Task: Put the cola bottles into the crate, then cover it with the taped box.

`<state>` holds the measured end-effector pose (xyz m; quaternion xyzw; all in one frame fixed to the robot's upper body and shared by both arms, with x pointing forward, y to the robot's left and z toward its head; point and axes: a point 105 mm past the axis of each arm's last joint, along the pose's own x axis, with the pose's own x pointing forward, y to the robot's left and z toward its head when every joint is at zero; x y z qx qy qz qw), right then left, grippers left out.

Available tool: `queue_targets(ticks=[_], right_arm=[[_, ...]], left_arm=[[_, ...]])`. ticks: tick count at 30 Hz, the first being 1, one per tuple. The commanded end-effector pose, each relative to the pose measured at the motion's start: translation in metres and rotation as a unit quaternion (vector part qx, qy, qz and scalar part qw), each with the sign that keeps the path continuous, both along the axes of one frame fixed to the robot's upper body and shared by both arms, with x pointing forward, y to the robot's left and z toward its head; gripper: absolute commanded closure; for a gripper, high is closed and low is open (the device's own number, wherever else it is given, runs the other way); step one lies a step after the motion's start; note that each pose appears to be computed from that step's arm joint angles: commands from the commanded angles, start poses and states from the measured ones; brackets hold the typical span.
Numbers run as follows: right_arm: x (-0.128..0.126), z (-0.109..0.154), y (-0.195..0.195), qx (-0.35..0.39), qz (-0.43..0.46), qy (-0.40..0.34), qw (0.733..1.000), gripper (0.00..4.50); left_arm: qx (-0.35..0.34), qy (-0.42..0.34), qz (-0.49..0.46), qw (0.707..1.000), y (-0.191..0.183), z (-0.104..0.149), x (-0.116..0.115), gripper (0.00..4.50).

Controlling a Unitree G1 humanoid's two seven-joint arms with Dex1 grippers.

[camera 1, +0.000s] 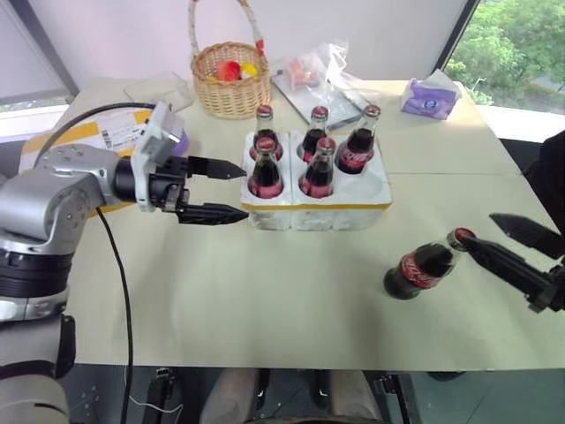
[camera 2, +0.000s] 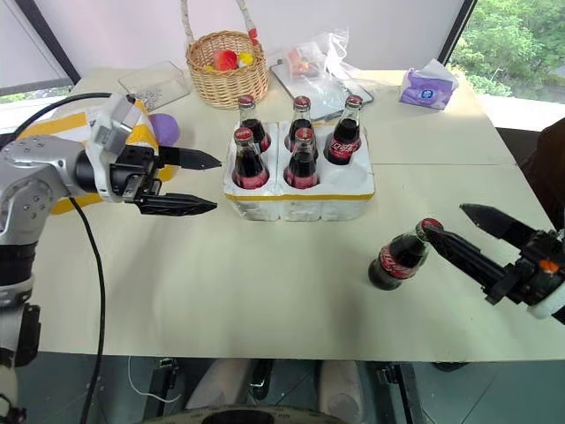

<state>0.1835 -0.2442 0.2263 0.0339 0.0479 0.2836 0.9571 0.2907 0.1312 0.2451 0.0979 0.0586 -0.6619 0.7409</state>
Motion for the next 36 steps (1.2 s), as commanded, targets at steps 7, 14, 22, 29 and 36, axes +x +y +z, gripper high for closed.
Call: queue_targets(ticks=[7, 14, 22, 29, 36], right_arm=[[-0.011, -0.051, 0.023, -0.067, -0.002, 0.047, 0.997, 0.0], [-0.003, -0.071, 0.025, -0.047, -0.012, 0.059, 0.997, 0.0], [0.01, -0.086, 0.019, -0.035, -0.039, 0.066, 0.996, 0.0], [0.023, -0.091, 0.02, -0.018, -0.039, 0.06, 0.997, 0.0], [0.032, -0.085, 0.022, 0.015, -0.03, 0.04, 0.999, 0.9]], left_arm=[[0.004, -0.048, -0.029, 0.998, -0.012, 0.01, 0.004, 0.04], [0.004, -0.053, -0.032, 0.998, -0.013, 0.012, 0.003, 0.04], [0.004, -0.053, -0.029, 0.998, -0.013, 0.013, 0.001, 0.04], [0.002, -0.053, -0.025, 0.998, -0.013, 0.014, 0.0, 0.04], [0.002, -0.049, -0.026, 0.998, -0.014, 0.011, 0.0, 0.0]])
